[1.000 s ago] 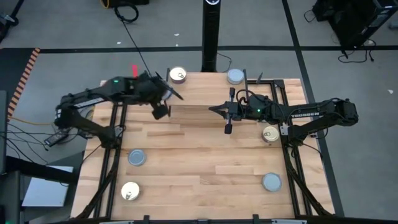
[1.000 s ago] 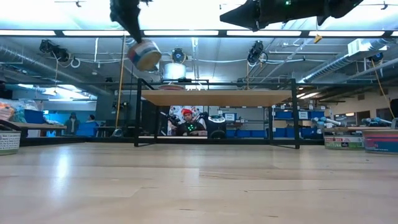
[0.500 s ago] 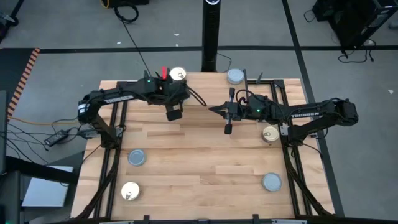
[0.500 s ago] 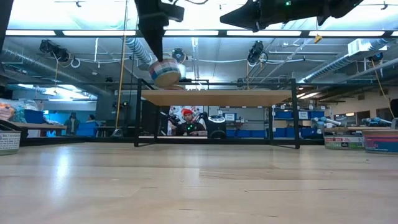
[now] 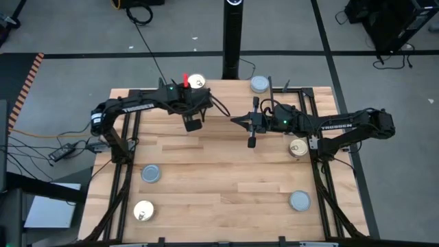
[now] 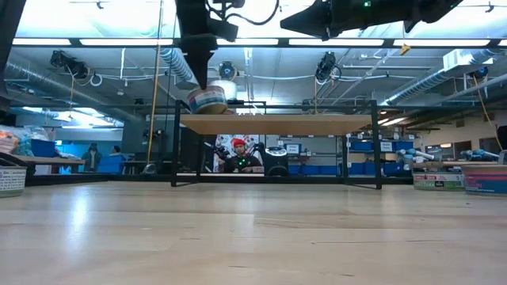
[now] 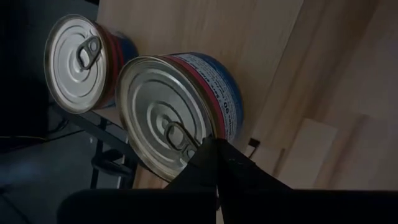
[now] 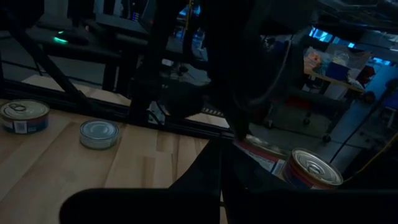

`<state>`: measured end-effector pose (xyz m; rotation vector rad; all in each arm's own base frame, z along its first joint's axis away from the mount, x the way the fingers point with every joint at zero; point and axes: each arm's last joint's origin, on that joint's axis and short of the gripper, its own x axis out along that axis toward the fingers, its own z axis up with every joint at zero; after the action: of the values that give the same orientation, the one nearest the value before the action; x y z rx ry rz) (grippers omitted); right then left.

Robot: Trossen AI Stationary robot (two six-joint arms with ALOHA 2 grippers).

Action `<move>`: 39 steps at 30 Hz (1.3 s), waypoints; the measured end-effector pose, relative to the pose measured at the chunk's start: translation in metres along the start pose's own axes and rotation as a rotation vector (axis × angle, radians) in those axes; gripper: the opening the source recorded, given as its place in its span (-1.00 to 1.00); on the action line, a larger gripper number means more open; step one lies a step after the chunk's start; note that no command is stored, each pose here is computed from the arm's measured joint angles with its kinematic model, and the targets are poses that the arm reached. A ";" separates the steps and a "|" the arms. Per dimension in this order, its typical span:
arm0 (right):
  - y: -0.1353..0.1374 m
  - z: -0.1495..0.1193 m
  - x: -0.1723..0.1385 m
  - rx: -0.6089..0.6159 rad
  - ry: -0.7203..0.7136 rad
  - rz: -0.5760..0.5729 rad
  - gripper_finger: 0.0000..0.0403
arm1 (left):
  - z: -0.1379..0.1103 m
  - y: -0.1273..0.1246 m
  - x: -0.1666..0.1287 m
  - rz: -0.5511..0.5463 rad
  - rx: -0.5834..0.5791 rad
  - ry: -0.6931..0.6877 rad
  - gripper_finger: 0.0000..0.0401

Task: Stack canned seafood by type on shelf
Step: Put the top left blue tuna can on the shelf aligned with the other blue tuna can

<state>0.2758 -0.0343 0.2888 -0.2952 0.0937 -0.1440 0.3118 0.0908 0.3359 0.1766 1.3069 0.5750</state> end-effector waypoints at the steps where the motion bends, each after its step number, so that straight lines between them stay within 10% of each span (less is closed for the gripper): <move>1: 0.000 0.000 0.000 0.000 0.000 0.000 -0.97 | 0.000 0.000 0.001 0.000 0.000 0.002 -1.00; 39: 0.000 0.000 0.000 -0.003 0.000 0.000 -0.96 | 0.001 0.012 0.008 -0.055 -0.093 -0.002 -0.78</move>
<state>0.2758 -0.0343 0.2888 -0.2982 0.0942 -0.1440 0.3107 0.1055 0.3343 0.0642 1.2761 0.5873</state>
